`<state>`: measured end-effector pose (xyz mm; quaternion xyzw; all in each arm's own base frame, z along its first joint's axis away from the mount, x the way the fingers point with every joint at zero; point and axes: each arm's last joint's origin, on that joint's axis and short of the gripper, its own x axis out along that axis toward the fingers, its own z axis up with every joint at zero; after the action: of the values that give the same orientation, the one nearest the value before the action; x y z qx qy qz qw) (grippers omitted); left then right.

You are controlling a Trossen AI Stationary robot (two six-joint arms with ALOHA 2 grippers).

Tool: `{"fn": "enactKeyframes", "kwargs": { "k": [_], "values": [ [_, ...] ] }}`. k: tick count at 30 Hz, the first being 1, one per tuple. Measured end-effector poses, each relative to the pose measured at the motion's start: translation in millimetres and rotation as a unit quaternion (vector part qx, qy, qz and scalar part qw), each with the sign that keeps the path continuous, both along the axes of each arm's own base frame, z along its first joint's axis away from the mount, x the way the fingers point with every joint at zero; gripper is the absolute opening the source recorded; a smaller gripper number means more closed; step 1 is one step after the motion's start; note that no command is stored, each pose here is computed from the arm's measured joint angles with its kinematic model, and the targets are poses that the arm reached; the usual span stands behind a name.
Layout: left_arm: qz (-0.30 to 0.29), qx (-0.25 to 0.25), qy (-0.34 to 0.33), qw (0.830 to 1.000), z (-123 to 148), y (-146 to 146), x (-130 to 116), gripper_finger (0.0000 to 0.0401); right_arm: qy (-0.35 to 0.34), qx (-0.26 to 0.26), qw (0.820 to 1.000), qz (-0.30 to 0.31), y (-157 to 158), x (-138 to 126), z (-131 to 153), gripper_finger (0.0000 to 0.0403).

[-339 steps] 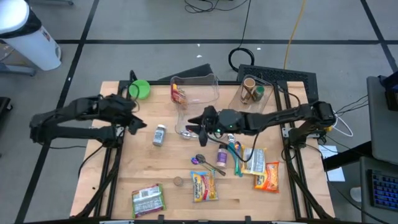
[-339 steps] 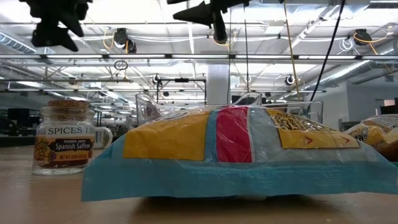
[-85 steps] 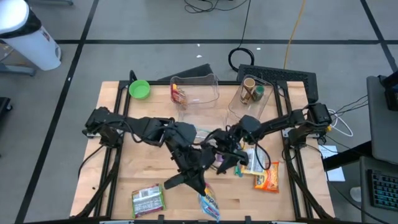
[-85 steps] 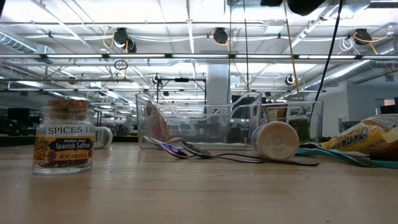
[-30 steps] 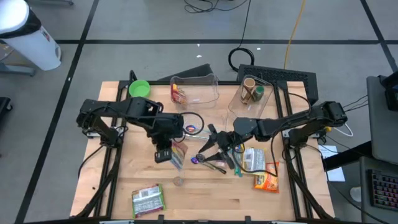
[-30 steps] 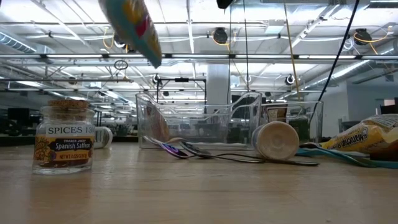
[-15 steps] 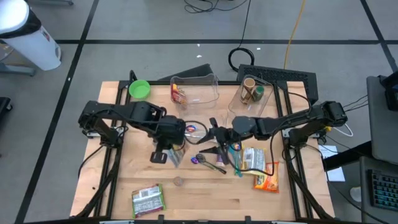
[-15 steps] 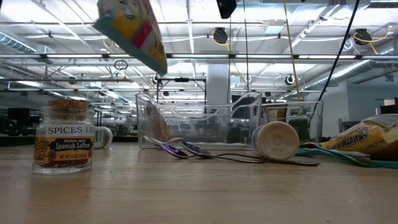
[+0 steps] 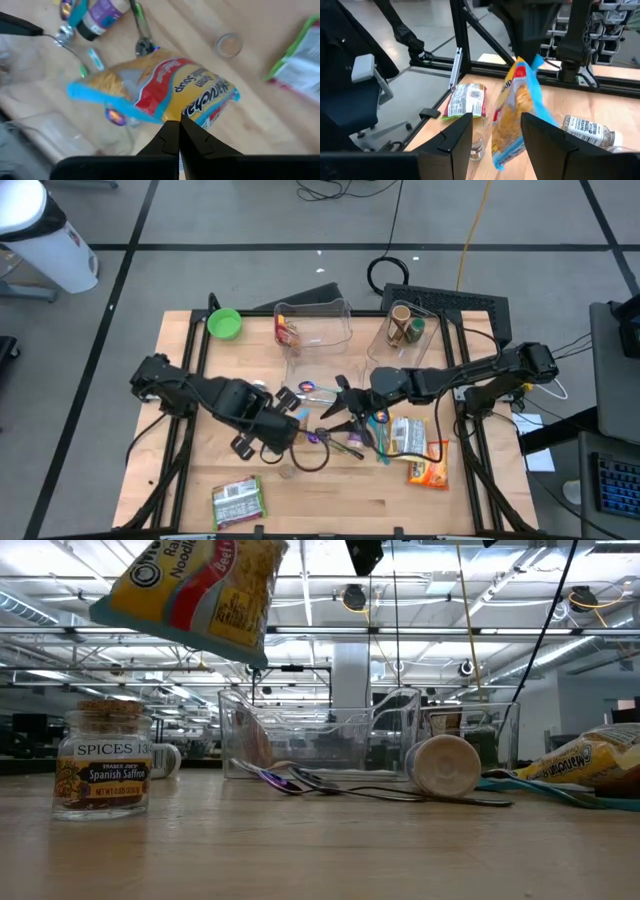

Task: Pick & Place Food Item
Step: Put the blue noodle pack into the top left transparent bin

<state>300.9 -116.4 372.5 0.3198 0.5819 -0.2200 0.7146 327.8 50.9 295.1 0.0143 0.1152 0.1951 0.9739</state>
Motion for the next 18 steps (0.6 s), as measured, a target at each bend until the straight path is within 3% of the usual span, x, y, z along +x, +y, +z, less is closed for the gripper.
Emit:
{"fn": "enactKeyframes", "kwargs": {
  "k": [9,18],
  "values": [
    [-0.051,0.078,-0.012,0.996,-2,0,3,0.0000,0.007,0.027,1.000,-0.013,-1,9,-9,0.0162],
    [-0.047,0.075,-0.006,0.996,-6,0,7,0.0000,0.000,0.038,0.997,-0.066,-5,17,-14,0.0159]
  ]
}}
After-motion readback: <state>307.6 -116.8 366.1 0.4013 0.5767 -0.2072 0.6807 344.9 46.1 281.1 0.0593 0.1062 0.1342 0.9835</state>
